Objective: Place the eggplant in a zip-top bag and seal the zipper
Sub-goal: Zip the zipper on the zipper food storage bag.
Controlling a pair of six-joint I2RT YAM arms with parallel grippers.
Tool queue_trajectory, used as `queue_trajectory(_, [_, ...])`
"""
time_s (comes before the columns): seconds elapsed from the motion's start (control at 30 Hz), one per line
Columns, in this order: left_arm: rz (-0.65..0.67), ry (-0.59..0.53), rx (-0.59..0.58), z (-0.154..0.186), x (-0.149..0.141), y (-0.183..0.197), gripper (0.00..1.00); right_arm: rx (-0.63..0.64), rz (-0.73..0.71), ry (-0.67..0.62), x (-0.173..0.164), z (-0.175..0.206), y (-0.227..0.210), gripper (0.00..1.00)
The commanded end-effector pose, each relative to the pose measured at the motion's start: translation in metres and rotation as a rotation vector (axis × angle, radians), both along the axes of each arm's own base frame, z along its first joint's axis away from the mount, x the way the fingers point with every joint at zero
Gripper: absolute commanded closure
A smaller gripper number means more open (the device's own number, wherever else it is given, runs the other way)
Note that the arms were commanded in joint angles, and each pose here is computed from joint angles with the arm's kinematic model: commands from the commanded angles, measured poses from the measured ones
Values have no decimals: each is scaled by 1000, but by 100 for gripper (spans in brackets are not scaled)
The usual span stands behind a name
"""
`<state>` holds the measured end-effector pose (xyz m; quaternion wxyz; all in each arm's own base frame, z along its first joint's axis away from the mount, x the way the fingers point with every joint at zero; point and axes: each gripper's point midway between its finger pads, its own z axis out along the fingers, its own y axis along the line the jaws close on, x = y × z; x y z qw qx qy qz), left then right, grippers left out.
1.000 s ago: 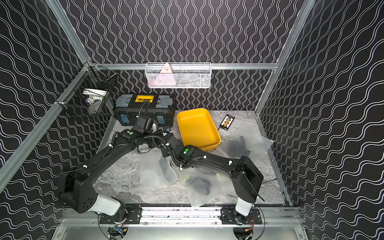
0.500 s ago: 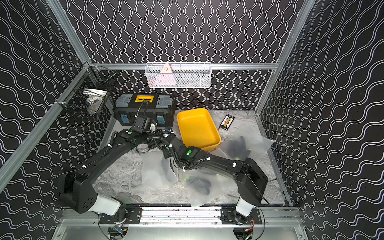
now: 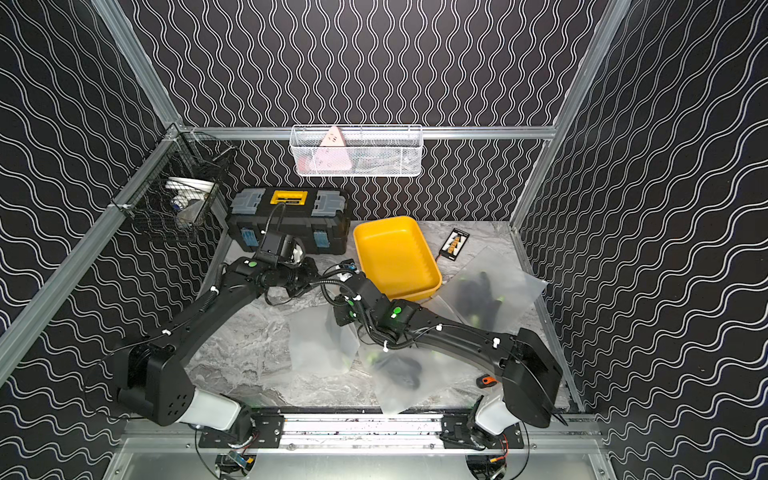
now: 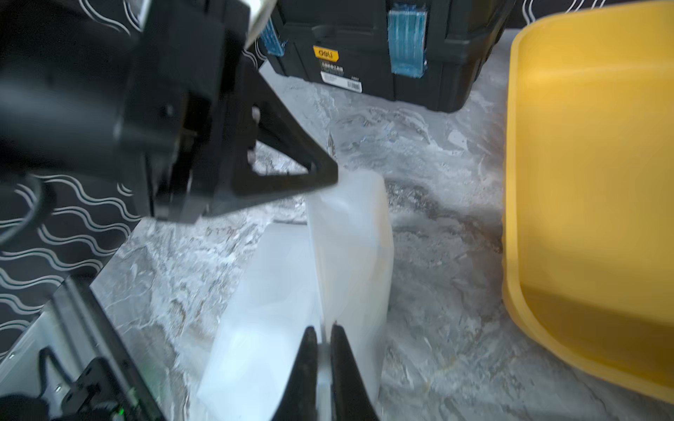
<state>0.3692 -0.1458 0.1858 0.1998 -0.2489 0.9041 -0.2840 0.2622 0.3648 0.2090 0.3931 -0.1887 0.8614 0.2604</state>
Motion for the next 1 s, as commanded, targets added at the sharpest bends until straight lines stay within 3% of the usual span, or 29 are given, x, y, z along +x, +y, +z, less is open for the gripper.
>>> queue_trajectory(0.0, [119,-42,96,-1,14,30,100,-44,21,98,-24,-18,-18,97])
queue_trajectory(0.4, [170,-40,137,-2,17,45,100,-32,17,176,-62,-36,-57,98])
queue_trajectory(0.7, [177,-49,144,-1,19,47,100,-28,9,191,-69,-43,-67,97])
queue_trajectory(0.77, [167,-52,124,-2,20,42,100,-20,21,193,-68,-42,-62,92])
queue_trajectory(0.87, [135,-52,112,-4,17,29,100,14,42,186,-65,-30,-49,69])
queue_trajectory(0.97, [105,-69,141,0,13,18,100,39,15,144,-56,-10,-45,60])
